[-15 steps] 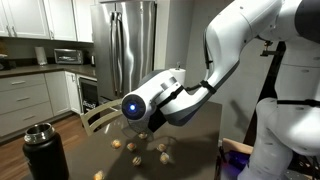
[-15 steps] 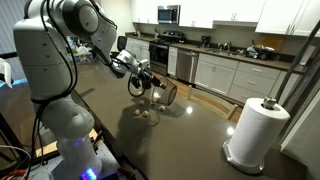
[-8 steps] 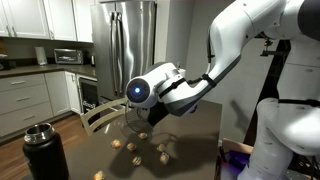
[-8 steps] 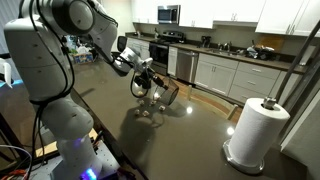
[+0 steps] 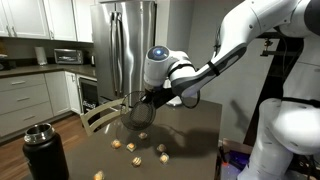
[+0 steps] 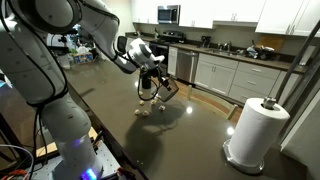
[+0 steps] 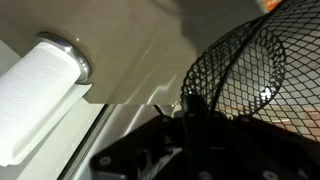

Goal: Pour the packets out of the basket onto the counter

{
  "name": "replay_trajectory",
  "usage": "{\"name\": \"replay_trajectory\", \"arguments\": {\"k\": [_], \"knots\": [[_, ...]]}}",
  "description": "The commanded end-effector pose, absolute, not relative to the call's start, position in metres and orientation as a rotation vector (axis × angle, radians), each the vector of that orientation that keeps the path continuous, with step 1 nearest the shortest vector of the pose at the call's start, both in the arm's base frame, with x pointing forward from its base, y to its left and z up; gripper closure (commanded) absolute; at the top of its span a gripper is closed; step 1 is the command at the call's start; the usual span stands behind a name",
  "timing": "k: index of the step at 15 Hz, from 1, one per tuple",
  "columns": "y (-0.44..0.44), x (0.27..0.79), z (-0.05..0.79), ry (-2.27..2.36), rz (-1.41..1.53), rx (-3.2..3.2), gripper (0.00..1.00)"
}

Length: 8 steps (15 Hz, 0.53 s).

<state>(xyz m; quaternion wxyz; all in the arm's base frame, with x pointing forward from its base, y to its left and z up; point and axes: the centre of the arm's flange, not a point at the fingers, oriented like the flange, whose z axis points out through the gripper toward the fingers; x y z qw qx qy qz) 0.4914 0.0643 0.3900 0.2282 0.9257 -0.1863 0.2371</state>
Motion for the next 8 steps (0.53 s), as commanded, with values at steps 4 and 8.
{"name": "replay_trajectory", "arguments": {"k": [4, 8], "knots": [[0.03, 0.496, 0.402, -0.51, 0.468, 2.782, 0.99], [0.011, 0.505, 0.403, -0.552, 0.406, 2.885, 0.99]]}}
